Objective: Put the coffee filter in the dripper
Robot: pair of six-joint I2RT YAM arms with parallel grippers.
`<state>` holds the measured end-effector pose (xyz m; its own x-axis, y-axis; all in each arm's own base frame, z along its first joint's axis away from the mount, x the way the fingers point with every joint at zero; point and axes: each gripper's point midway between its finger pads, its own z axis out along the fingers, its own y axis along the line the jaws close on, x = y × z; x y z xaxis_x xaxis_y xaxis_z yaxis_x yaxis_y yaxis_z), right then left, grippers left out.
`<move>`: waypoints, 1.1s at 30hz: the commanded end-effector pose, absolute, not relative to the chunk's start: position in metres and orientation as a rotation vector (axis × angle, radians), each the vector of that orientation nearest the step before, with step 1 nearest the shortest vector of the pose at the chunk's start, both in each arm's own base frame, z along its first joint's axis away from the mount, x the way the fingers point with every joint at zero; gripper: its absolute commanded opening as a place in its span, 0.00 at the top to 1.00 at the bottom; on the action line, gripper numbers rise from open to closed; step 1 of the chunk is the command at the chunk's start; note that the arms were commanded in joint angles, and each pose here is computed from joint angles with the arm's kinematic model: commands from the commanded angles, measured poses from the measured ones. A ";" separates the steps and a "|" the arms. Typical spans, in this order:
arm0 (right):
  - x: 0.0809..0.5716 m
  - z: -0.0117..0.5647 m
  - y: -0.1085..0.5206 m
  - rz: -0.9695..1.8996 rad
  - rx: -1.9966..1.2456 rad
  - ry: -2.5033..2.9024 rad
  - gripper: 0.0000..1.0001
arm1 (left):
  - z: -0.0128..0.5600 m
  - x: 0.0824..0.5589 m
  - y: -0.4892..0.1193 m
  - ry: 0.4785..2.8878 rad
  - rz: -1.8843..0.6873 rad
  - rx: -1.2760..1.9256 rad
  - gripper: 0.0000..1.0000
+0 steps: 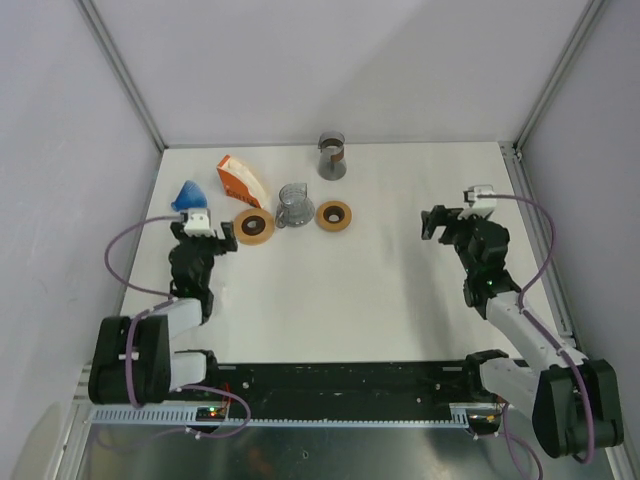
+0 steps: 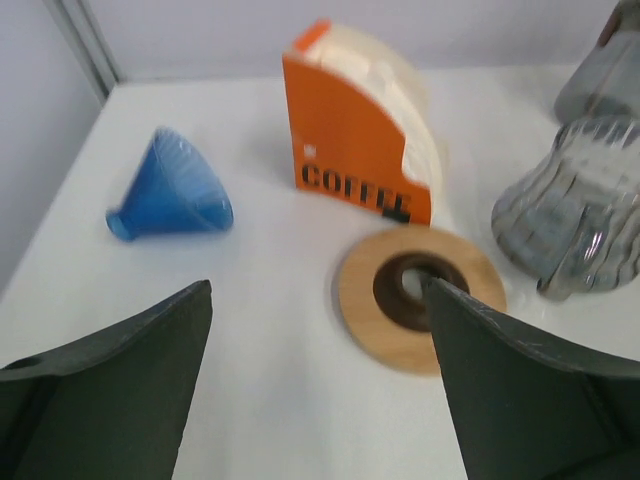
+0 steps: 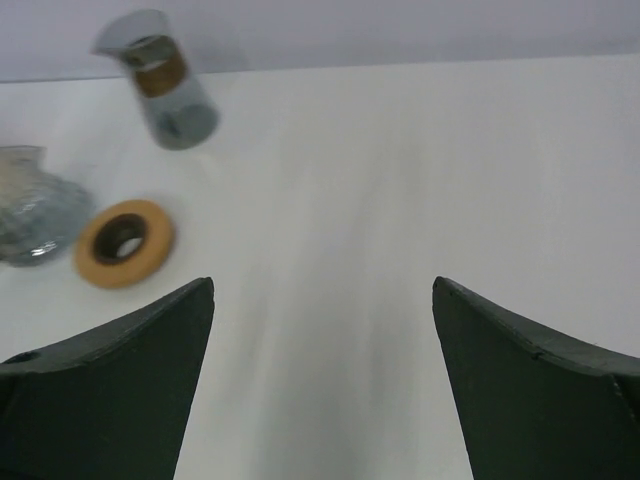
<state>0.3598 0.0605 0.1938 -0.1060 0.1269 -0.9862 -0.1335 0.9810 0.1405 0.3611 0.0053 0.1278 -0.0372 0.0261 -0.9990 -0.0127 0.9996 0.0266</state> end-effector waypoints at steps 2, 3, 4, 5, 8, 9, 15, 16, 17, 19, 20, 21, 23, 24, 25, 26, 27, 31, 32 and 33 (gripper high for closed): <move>0.342 0.221 0.119 0.375 -0.140 1.773 0.05 | 0.195 0.377 -0.004 1.602 -0.008 0.183 0.10; 0.338 0.222 0.129 0.396 -0.168 1.795 0.05 | 0.200 0.376 -0.009 1.625 -0.033 0.227 0.11; 0.335 0.222 0.136 0.412 -0.189 1.822 0.05 | 0.206 0.374 -0.015 1.638 -0.053 0.273 0.12; 0.330 0.216 0.142 0.426 -0.208 1.873 0.05 | 0.212 0.373 -0.025 1.666 -0.106 0.328 0.13; 0.320 0.214 0.154 0.477 -0.215 1.956 0.05 | 0.238 0.376 -0.055 1.725 -0.233 0.452 0.16; 0.316 0.212 0.157 0.493 -0.216 1.979 0.05 | 0.232 0.376 -0.065 1.786 -0.267 0.479 0.17; 0.305 0.203 0.161 0.506 -0.219 2.052 0.01 | 0.231 0.395 -0.118 1.945 -0.281 0.650 0.18; 0.305 0.202 0.160 0.497 -0.219 2.058 0.01 | 0.235 0.402 -0.124 1.950 -0.270 0.661 0.18; 0.306 0.200 0.159 0.489 -0.220 2.065 0.01 | 0.231 0.410 -0.128 1.972 -0.266 0.665 0.18; 0.308 0.198 0.161 0.487 -0.230 2.072 0.01 | 0.228 0.427 -0.135 1.994 -0.261 0.672 0.18; 0.309 0.197 0.162 0.491 -0.238 2.075 0.01 | 0.229 0.436 -0.138 2.003 -0.263 0.678 0.19; 0.311 0.195 0.163 0.492 -0.244 2.075 0.01 | 0.222 0.445 -0.140 2.025 -0.267 0.685 0.19; 0.314 0.193 0.165 0.489 -0.250 2.081 0.01 | 0.216 0.466 -0.143 2.059 -0.251 0.683 0.21; 0.315 0.190 0.165 0.486 -0.251 2.089 0.01 | 0.209 0.474 -0.143 2.080 -0.242 0.681 0.23; 0.315 0.188 0.165 0.483 -0.254 2.095 0.01 | 0.206 0.482 -0.143 2.088 -0.230 0.681 0.23; 0.316 0.185 0.165 0.479 -0.257 2.104 0.01 | 0.199 0.489 -0.143 2.104 -0.222 0.682 0.24; 0.317 0.182 0.165 0.473 -0.258 2.111 0.01 | 0.196 0.494 -0.143 2.111 -0.214 0.680 0.25; 0.319 0.170 0.161 0.440 -0.254 2.149 0.01 | 0.176 0.511 -0.146 2.145 -0.210 0.682 0.28; 0.319 0.167 0.161 0.437 -0.254 2.158 0.01 | 0.170 0.514 -0.147 2.154 -0.211 0.683 0.29; 0.320 0.166 0.161 0.436 -0.254 2.163 0.01 | 0.166 0.517 -0.148 2.160 -0.209 0.684 0.30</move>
<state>0.3113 0.1600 0.1548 -0.6040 -0.0146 -0.7969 -0.3307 0.9143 0.2339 0.5040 -0.1477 0.1595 -0.5137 0.3816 -0.7685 0.5422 0.8385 0.0539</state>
